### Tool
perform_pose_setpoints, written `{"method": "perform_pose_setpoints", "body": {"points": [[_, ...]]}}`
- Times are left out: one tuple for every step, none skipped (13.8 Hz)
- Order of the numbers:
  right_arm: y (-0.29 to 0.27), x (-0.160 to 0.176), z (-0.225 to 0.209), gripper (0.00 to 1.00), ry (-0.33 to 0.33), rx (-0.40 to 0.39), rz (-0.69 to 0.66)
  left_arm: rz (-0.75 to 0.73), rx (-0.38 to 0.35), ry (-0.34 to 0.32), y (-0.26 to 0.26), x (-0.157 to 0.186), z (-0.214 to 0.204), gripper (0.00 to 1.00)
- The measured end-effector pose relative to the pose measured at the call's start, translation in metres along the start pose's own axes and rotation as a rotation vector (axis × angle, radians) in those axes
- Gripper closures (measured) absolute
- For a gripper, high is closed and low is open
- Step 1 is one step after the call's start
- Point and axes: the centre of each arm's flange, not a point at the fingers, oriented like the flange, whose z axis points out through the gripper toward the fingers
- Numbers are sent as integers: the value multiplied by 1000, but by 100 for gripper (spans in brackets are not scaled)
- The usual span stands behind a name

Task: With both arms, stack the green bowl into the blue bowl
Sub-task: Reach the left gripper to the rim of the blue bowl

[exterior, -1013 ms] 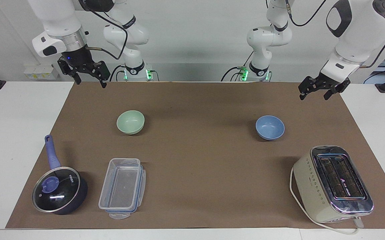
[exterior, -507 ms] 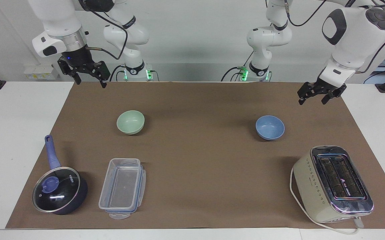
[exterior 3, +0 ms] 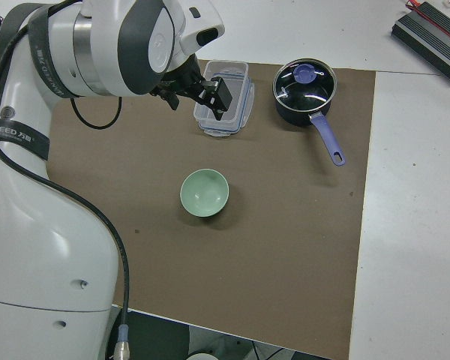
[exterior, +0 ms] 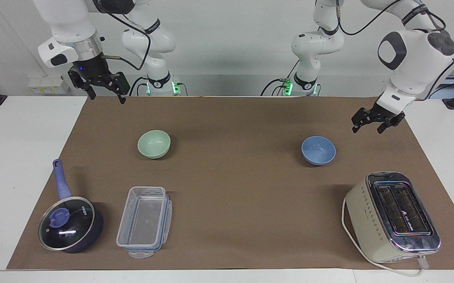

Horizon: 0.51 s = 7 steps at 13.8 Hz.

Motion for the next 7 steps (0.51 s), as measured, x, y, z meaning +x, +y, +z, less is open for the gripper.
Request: {"method": "perform_pose_setpoints", "body": {"points": [[0, 0, 0, 0, 0, 0, 0, 2, 2, 9, 1, -3, 18, 0], [0, 0, 0, 0, 0, 0, 0, 6, 4, 17, 4, -6, 36, 0], [0, 0, 0, 0, 0, 0, 0, 13, 6, 24, 8, -10, 52, 0], [0, 0, 0, 0, 0, 0, 0, 20, 8, 32, 11, -14, 69, 0], [0, 0, 0, 0, 0, 0, 0, 25, 8, 42, 15, -18, 86, 0], [0, 0, 0, 0, 0, 0, 0, 30, 4, 53, 20, -22, 105, 0], [0, 0, 0, 0, 0, 0, 0, 35, -3, 60, 27, -25, 121, 0]]}}
